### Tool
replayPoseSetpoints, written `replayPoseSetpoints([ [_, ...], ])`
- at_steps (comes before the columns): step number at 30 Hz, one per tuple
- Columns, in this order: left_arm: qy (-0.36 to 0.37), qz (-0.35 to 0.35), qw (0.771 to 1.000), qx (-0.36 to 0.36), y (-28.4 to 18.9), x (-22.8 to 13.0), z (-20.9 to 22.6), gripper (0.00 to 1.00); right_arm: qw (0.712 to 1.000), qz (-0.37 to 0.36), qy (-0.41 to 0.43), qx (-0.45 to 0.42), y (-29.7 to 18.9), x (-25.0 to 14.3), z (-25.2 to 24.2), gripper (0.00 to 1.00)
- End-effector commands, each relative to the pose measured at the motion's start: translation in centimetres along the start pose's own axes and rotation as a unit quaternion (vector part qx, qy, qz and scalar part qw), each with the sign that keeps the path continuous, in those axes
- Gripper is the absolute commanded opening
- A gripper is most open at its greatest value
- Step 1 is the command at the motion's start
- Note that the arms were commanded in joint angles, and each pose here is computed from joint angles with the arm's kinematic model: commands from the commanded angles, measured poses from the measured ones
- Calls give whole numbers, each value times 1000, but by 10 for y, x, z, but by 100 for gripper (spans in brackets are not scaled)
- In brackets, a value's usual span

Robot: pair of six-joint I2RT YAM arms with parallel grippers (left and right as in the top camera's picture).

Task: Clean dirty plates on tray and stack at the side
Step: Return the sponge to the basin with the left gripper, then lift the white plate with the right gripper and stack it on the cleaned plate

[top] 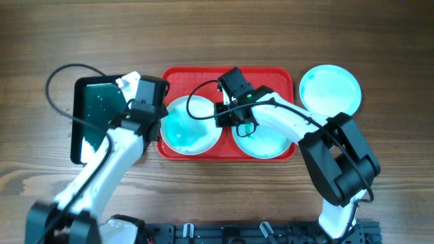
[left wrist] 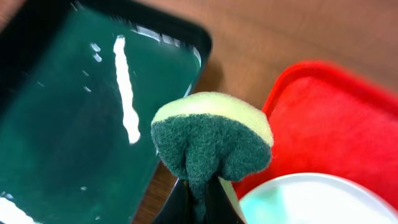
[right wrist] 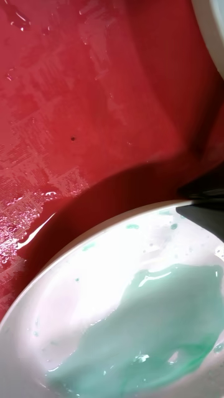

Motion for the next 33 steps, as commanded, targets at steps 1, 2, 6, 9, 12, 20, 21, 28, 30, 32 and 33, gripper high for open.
replayPoseSetpoints([
  [1,-24,-64,998,-4,-44,26,19,4,1000,-13,-7,3,-6,4,2,4],
  [2,-39,-64,997,-13,-51,28,23,4,999,-14,-22,19,-7,5,7,4],
  [6,-84,26,993,-80,-42,16,32,4,994,-70,-76,39,-47,23,28,4],
  [9,-150,78,984,-58,-24,11,71,4,976,-179,-113,-46,-109,44,31,4],
  [12,-183,100,977,-49,-18,8,89,4,916,-307,-172,-193,-176,54,35,4],
  [20,-185,105,976,-51,-18,6,90,4,709,-405,-345,-462,-244,47,94,4],
  [21,-185,105,976,-51,-18,6,90,4,694,-402,-357,-478,-249,47,98,4],
  [28,-185,106,976,-51,-18,6,90,4,708,-418,-327,-466,-248,44,97,4],
  [30,-185,105,976,-51,-18,6,90,4,752,-428,-272,-421,-234,40,85,4],
  [32,-185,106,976,-51,-18,6,90,4,882,-356,-172,-257,-182,34,60,4],
  [33,-185,106,976,-51,-18,6,90,4,931,-307,-98,-174,-167,38,45,4],
])
Point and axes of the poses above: each gripper's point midway between its finger pads, its own y axis out along the fingers, its own z axis along the line the jaws close on, x = y × z, the point moved 3 cm from there along -y, back along the fingers, and after that the axes turned 2 degrees about y, right-handed, at the moved point
